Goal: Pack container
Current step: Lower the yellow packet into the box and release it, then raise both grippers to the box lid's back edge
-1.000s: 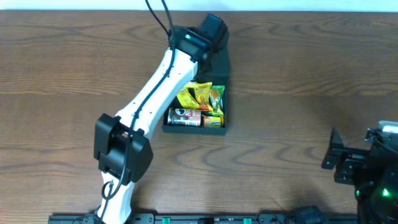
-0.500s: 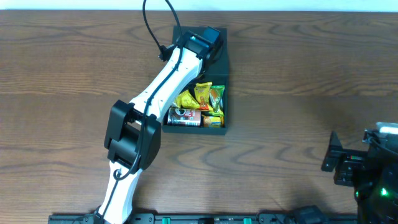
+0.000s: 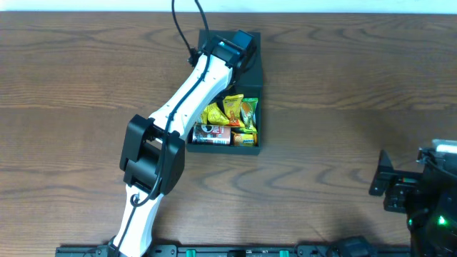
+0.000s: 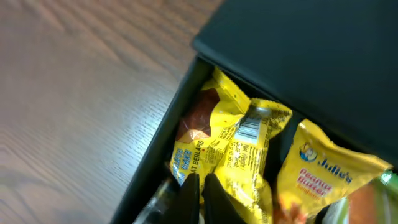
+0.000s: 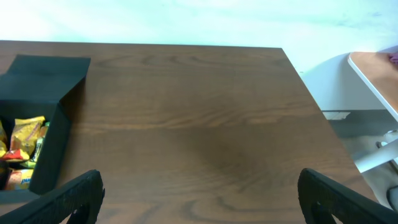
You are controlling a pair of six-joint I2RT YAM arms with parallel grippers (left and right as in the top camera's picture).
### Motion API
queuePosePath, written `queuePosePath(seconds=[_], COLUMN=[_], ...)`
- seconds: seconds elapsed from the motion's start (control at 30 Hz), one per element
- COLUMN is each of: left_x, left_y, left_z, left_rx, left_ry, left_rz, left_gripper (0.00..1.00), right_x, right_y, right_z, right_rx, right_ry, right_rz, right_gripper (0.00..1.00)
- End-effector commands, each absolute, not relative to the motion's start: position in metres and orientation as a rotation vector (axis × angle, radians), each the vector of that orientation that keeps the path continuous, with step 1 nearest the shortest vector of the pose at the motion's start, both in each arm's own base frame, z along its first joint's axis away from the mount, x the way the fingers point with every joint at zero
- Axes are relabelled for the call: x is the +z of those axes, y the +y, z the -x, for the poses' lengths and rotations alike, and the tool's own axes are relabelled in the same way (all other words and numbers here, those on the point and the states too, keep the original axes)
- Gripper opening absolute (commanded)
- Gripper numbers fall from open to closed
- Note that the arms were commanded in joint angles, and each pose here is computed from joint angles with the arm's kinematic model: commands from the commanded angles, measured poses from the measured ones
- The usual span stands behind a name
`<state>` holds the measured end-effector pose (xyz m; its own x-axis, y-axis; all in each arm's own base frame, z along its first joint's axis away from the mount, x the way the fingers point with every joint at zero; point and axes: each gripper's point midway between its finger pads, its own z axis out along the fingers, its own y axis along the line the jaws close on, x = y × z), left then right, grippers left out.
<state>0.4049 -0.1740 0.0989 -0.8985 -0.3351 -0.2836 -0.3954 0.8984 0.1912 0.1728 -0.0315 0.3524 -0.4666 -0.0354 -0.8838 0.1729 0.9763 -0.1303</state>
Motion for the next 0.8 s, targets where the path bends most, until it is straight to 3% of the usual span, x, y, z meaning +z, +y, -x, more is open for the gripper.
queuePosePath(seconds=[0.0,0.17,0.23,0.27,0.33,0.37,0.4,0.57,0.77], left_x=[0.134,0.205,0.222,0.225,0.224,0.221,0.218,0.204,0.138], left_y=[-0.171,-0.158,-0.14,-0.13,-0.105,-0.089,-0.072,-0.02,-0.014], left_z=[-0.419,-0.446,-0.459,-0.465,-0.477,-0.484,-0.492,-0.52,-0.557], left_rx=[0.348,0.19,0.115,0.073,-0.017,-0.041,-0.06,-0.125,-0.555], left_ry=[2.76,2.591,2.55,2.547,2.554,2.552,2.549,2.542,2.59], left_rz=[0.382,0.403,0.446,0.473,0.553,0.596,0.619,0.608,0.675], left_gripper=[0.06,0.06,0.06,0.06,0.06,0.06,0.06,0.06,0.06], right_x=[0.356,0.334,0.324,0.318,0.306,0.298,0.288,0.228,0.174], right_y=[-0.033,0.003,0.012,0.016,0.027,0.035,0.043,0.077,0.125], right_z=[-0.175,-0.205,-0.222,-0.234,-0.257,-0.271,-0.287,-0.365,-0.454], right_rx=[-0.255,-0.083,-0.043,-0.032,-0.005,0.017,0.042,0.237,0.943], right_ry=[2.023,2.084,2.114,2.132,2.172,2.199,2.232,2.349,2.288], right_rz=[-0.096,0.011,0.004,0.004,0.028,0.046,0.054,-0.029,-0.217], right_gripper=[0.99,0.99,0.92,0.84,0.48,0.22,0.03,0.02,0.01])
